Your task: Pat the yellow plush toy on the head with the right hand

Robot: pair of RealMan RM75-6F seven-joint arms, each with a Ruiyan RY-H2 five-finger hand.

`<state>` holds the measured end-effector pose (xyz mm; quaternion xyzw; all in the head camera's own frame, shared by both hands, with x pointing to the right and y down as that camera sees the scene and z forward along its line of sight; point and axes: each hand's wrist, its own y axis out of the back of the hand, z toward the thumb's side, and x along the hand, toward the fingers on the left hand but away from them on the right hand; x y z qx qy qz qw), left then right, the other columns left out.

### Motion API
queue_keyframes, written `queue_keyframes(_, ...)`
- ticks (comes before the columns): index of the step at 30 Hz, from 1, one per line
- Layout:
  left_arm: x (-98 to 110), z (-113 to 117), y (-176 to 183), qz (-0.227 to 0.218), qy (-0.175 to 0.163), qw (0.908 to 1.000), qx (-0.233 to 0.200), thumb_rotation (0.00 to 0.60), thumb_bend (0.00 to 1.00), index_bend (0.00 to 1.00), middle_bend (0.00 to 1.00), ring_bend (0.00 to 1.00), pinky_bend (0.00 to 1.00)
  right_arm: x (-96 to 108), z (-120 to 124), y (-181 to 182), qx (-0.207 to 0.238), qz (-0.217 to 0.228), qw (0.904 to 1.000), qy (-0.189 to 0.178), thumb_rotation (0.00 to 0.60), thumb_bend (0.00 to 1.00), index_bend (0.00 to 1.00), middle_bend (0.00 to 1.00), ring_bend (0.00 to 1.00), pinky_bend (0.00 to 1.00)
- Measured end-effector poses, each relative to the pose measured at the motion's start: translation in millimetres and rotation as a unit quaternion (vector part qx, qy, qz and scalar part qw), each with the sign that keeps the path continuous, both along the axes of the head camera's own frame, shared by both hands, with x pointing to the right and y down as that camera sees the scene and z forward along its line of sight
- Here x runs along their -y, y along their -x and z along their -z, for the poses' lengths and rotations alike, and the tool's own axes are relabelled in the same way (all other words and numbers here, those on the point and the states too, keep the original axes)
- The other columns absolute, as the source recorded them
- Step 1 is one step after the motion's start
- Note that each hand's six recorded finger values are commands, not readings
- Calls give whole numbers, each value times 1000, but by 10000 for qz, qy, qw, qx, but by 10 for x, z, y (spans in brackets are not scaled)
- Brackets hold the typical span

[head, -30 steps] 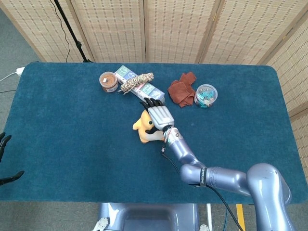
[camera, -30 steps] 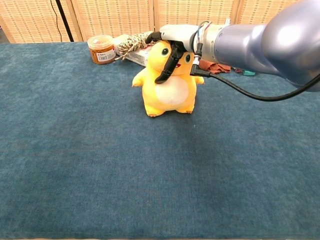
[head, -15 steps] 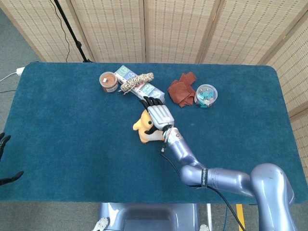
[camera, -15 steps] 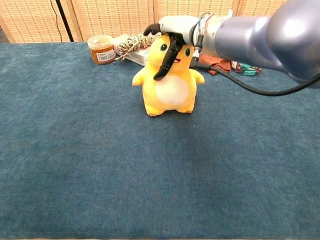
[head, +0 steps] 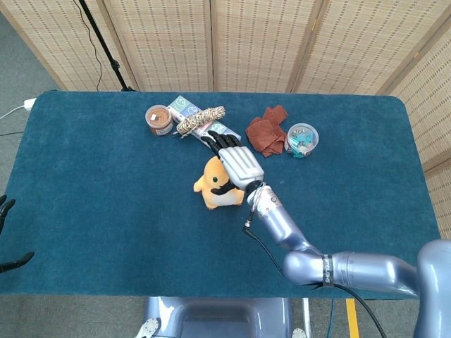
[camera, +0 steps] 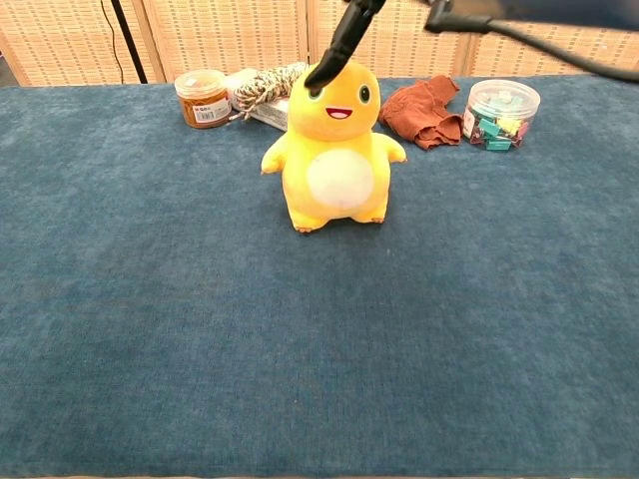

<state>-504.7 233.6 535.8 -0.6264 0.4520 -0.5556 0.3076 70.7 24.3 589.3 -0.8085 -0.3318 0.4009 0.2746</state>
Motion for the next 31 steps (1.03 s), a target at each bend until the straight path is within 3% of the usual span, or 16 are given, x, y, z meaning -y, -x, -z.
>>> queue_keyframes(5,-7,7,-7,-31,-6,10000,-17,600,0,0,0,0,0,11,110,-259,-125,2,9993,-361,600,0,0,0,0,0)
queue_keyframes(13,-32,-3,-53,-140,11,9999,7,600,0,0,0,0,0,-197,49,-1243,-961,94,9882,-1187,600,0,0,0,0,0)
queue_keyframes(17,-44,-14,-76,-182,20,9998,43,600,0,0,0,0,0,-369,13,-1917,-1582,19,9734,-1659,600,0,0,0,0,0)
queue_keyframes(24,-58,-43,-112,-246,45,9996,122,600,0,0,0,0,0,-793,143,-3033,-2586,-306,9358,-2375,600,0,0,0,0,0)
queue_keyframes(31,-79,-51,-146,-313,45,9994,142,600,0,0,0,0,0,-1385,278,-3491,-2796,-590,9274,-2416,600,0,0,0,0,0)
